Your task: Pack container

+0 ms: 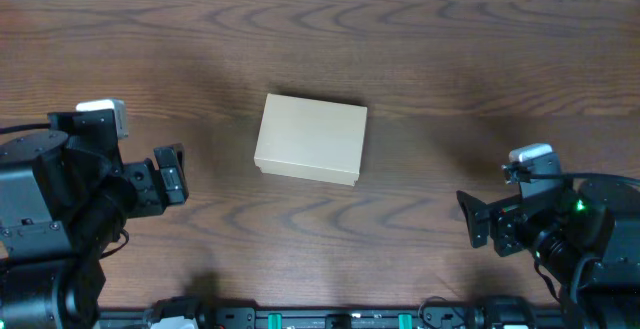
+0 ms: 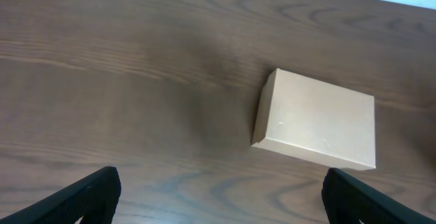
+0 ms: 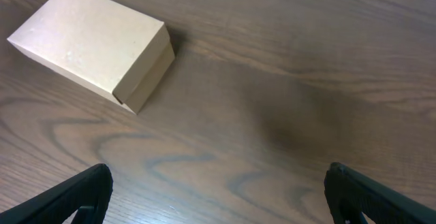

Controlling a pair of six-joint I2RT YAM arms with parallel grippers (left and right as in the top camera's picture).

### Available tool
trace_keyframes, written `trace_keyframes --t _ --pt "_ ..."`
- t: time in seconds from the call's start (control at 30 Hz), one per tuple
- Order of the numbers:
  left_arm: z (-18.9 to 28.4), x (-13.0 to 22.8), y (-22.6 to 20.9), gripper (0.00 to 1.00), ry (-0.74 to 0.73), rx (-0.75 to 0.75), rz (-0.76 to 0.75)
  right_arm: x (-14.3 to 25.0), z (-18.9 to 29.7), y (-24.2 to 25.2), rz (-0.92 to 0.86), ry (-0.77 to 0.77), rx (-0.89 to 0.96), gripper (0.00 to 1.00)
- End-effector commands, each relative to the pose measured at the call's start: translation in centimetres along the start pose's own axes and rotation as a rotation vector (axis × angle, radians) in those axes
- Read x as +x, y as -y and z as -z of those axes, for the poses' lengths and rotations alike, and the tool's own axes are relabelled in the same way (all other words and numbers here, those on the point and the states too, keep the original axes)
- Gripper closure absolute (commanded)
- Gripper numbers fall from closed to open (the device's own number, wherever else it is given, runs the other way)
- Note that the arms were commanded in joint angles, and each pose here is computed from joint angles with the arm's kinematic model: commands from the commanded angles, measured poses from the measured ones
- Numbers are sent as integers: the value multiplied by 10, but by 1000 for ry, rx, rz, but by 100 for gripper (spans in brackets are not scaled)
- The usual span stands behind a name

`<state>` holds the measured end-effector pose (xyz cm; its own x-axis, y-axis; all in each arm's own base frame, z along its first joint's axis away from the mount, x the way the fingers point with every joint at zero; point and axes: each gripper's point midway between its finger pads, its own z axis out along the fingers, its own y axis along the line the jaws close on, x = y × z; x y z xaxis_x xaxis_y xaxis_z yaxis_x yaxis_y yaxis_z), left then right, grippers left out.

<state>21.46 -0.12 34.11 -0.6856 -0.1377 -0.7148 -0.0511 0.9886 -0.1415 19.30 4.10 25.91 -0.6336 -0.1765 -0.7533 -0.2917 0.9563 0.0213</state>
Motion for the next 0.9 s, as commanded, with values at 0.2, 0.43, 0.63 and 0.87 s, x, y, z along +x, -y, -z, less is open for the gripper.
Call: trace_keyframes --t 0.2,0.43,0.63,0.87 --pt "-2 3 -5 5 -16 -25 11 2 -1 5 -22 -4 23 1" --pt "-2 9 -14 5 -37 -76 2 2 -1 5 -22 -4 23 1" --pt "1 1 -23 5 37 -127 -22 2 -1 5 -22 -4 23 1" --pt "-36 29 -25 5 151 -100 -37 2 -1 5 -22 -4 23 1"
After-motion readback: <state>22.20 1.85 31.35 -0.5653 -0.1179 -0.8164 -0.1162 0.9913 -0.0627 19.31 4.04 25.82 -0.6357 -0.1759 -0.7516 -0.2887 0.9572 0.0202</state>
